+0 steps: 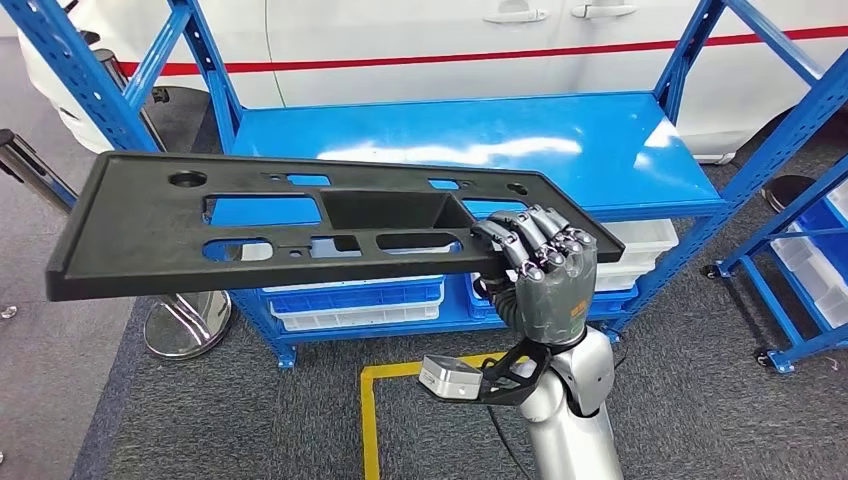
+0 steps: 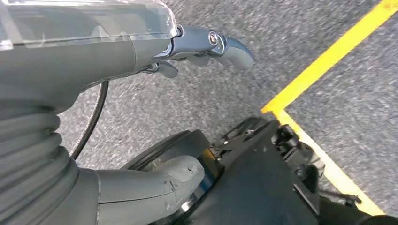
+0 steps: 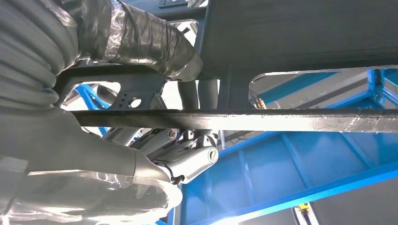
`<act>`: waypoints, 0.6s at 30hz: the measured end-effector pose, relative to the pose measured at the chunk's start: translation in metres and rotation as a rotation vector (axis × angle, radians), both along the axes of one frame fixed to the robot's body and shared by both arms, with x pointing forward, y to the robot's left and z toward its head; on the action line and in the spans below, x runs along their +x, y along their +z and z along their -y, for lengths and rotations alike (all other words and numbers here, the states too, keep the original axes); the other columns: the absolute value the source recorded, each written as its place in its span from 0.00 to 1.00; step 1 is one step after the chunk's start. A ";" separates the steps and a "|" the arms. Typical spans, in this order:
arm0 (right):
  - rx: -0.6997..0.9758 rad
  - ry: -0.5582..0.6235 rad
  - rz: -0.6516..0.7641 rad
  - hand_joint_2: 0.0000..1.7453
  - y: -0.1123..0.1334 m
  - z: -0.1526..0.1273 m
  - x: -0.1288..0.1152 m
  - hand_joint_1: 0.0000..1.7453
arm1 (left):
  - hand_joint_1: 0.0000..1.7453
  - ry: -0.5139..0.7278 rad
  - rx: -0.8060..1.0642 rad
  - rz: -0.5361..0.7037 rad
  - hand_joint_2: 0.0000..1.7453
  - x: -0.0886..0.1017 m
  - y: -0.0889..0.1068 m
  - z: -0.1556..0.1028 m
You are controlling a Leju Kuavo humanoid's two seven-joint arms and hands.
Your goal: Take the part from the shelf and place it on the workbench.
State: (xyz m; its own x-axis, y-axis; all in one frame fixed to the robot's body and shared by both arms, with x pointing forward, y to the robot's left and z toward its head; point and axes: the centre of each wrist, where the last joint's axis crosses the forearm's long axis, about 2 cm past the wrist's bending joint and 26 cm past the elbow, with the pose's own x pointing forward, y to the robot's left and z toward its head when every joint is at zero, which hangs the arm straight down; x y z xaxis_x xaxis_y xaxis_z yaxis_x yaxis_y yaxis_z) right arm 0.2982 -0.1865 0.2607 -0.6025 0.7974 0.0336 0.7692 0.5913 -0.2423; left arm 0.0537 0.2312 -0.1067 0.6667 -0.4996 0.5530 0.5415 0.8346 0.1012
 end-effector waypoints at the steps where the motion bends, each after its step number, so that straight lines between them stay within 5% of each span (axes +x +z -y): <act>1: 0.005 0.003 -0.002 1.00 0.000 0.000 0.000 1.00 | 0.00 0.004 0.002 -0.005 1.00 0.000 0.000 0.000; 18: 0.084 0.166 -0.060 1.00 -0.009 -0.032 0.009 1.00 | 0.00 0.227 0.057 -0.112 1.00 0.018 0.000 -0.036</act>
